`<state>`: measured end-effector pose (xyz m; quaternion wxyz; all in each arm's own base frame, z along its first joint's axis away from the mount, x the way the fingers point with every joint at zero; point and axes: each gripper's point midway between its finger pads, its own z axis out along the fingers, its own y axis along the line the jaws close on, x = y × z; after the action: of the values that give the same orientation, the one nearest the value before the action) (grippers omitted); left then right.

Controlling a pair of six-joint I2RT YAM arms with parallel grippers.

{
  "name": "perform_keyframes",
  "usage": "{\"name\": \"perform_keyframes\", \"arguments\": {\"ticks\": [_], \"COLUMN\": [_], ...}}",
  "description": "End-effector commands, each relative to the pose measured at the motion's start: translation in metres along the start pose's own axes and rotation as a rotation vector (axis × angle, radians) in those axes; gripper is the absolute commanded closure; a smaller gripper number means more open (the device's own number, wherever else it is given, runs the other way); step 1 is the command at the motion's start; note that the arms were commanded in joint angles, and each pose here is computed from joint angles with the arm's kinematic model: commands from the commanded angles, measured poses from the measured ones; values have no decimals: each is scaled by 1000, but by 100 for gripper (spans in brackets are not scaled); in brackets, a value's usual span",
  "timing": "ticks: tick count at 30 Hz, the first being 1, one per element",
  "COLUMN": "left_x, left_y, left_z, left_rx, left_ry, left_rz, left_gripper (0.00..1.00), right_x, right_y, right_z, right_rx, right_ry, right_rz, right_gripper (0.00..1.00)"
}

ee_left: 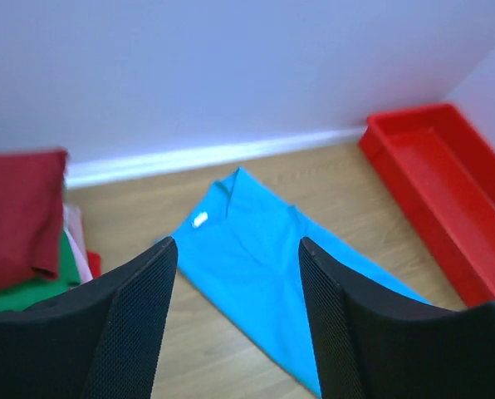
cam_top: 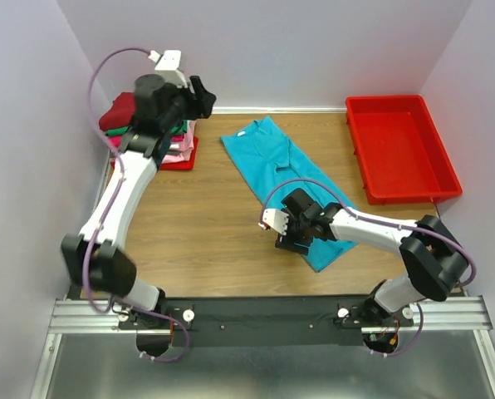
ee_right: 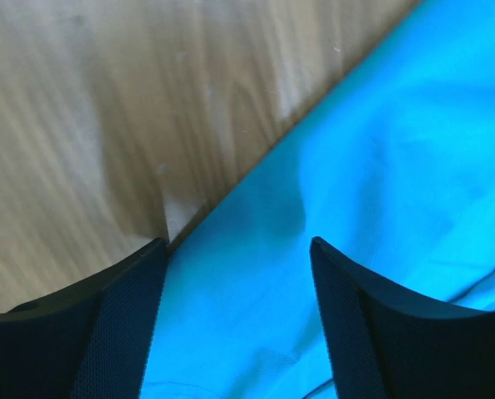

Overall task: Fold and stack the t-shirts
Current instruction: Fold the tshirt

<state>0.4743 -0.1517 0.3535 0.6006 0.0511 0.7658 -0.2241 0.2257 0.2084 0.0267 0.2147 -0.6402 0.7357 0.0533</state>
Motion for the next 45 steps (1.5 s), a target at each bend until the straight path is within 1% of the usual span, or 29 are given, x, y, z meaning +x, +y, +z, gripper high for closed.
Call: {"name": "perform_keyframes", "arguments": {"ticks": [1,3,4,5,6,7,8,10,11,13,17,19,20,22,23,25,26,27,29,31,33,35,38,40,41,42,43,44,45], "left_x": [1,2,-11,4,5,-2,15,11,25,22,33,34,38,44,49,60,69,74,81,95,115,137,207,240,285,304,336,348,355], "left_y": [-5,-7,-12,-6,-5,-8,-3,-14,-15,-33,-62,-75,-81,-87,-89,-99,-102,-105,-117,-124,-133,-143,-186,-204,-224,-230,-239,-243,-247], "left_z": [-34,-50,-69,-75,-83,-103,-108,-135,-140,-165,-199,-222,-233,-242,-244,-250,-249,-248,-249,-244,-232,-220,-203,-190,-191,-190,-190,-189,-186], "left_rx": [31,32,33,14,2,-5,-14,26,39,112,250,308,336,373,392,454,483,507,590,642,663,661,650,529,505,471,383,354,290], "left_ry": [-70,-84,-131,-113,-125,-170,-150,-198,-181,-222,-235,-258,-264,-263,-254,-231,-210,-197,-180,-151,-82,-1,242,343,485,546,651,681,715], "left_rz": [81,96,112,100,88,83,60,62,56,57,56,92,120,156,167,183,172,156,120,85,26,-28,-142,-254,-273,-317,-436,-475,-577], "left_gripper": [30,26,22,18,7,2,2,2,2,2,3,4,4,4,4,4,4,6,8,12,15,18,23,25,25,25,25,25,24], "right_x": [9,15,15,15,11,3,0,-29,-38,-57,-135,-160,-178,-197,-202,-205,-202,-204,-166,-129,-55,-21,30,42,55,61,64,73,76], "right_y": [-10,-1,3,6,14,15,20,29,38,56,61,58,52,45,39,34,23,13,-17,-41,-95,-111,-128,-135,-142,-143,-142,-145,-144], "right_z": [10,14,17,17,19,18,19,18,18,29,39,45,55,41,28,7,-3,-31,-38,-55,-72,-87,-111,-122,-129,-132,-133,-136,-137], "right_rx": [90,57,40,34,-10,-28,-63,-156,-208,-313,-393,-413,-431,-446,-439,-420,-393,-347,-264,-193,-83,-27,80,114,159,171,165,187,196], "right_ry": [72,83,83,82,64,46,46,-35,-48,-63,-173,-201,-202,-229,-253,-294,-313,-361,-333,-331,-321,-339,-373,-420,-443,-452,-472,-472,-475], "right_rz": [81,97,104,113,120,121,126,144,156,154,126,144,163,146,117,86,80,72,128,204,418,490,610,677,742,765,779,807,816], "right_gripper": [32,38,47,53,58,63,71,79,81,86,87,86,76,72,61,46,27,17,1,0,0,0,0,0,0,0,0,0,0]}}
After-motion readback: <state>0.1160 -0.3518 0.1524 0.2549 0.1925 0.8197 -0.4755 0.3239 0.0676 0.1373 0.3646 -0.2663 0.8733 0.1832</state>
